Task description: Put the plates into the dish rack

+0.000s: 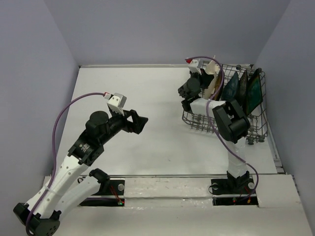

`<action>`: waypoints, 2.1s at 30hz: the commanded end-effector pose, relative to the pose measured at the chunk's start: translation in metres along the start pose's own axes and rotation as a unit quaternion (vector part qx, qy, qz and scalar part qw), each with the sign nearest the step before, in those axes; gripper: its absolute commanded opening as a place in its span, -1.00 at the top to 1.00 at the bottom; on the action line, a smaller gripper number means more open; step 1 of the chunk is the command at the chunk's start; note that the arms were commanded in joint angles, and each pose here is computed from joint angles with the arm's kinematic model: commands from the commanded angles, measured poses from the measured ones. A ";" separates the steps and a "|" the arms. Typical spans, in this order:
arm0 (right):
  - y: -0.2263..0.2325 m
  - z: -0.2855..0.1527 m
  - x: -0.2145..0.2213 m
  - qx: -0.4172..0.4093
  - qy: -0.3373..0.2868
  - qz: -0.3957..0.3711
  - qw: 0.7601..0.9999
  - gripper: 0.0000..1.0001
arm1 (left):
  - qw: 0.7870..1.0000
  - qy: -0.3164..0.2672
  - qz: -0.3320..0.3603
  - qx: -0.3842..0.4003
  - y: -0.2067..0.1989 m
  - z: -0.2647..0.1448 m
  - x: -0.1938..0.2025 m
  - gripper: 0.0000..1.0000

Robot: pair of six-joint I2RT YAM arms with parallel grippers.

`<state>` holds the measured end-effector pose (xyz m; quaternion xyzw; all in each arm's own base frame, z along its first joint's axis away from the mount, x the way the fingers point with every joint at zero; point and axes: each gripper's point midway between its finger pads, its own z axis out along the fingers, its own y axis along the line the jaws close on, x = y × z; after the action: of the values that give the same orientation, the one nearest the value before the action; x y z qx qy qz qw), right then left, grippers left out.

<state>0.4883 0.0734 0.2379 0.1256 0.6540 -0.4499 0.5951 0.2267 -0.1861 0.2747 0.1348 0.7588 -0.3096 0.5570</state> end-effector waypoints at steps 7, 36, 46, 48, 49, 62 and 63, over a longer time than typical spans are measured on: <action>0.020 -0.004 -0.060 -0.147 -0.013 0.368 0.918 0.87 | 1.000 -0.020 0.005 -0.001 0.000 0.002 -0.008 -0.98; -0.014 0.010 -0.013 -0.019 -0.055 0.216 0.975 0.86 | 1.000 -0.014 0.005 0.000 -0.001 0.005 -0.006 -0.98; 0.011 0.010 -0.001 -0.086 -0.024 0.262 0.961 0.86 | 1.000 -0.012 0.005 0.000 0.000 0.006 -0.005 -0.98; 0.011 0.010 0.002 -0.083 -0.022 0.262 0.961 0.86 | 1.000 -0.012 0.005 0.000 0.000 0.006 -0.005 -0.98; 0.012 0.009 0.008 -0.082 -0.019 0.259 0.962 0.87 | 1.000 -0.012 0.004 0.000 0.000 0.005 -0.005 -0.98; 0.003 -0.004 0.042 -0.080 -0.009 0.263 0.961 0.33 | 1.000 -0.008 0.004 0.001 0.000 0.008 -0.003 -0.98; 0.002 -0.004 0.042 -0.080 -0.010 0.258 0.963 0.27 | 1.000 -0.006 0.004 0.000 0.000 0.008 -0.002 -0.98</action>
<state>0.4834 0.0599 0.1742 0.1901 0.6615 -0.2664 0.6747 0.2318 -0.1871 0.2669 0.1319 0.7682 -0.3009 0.5494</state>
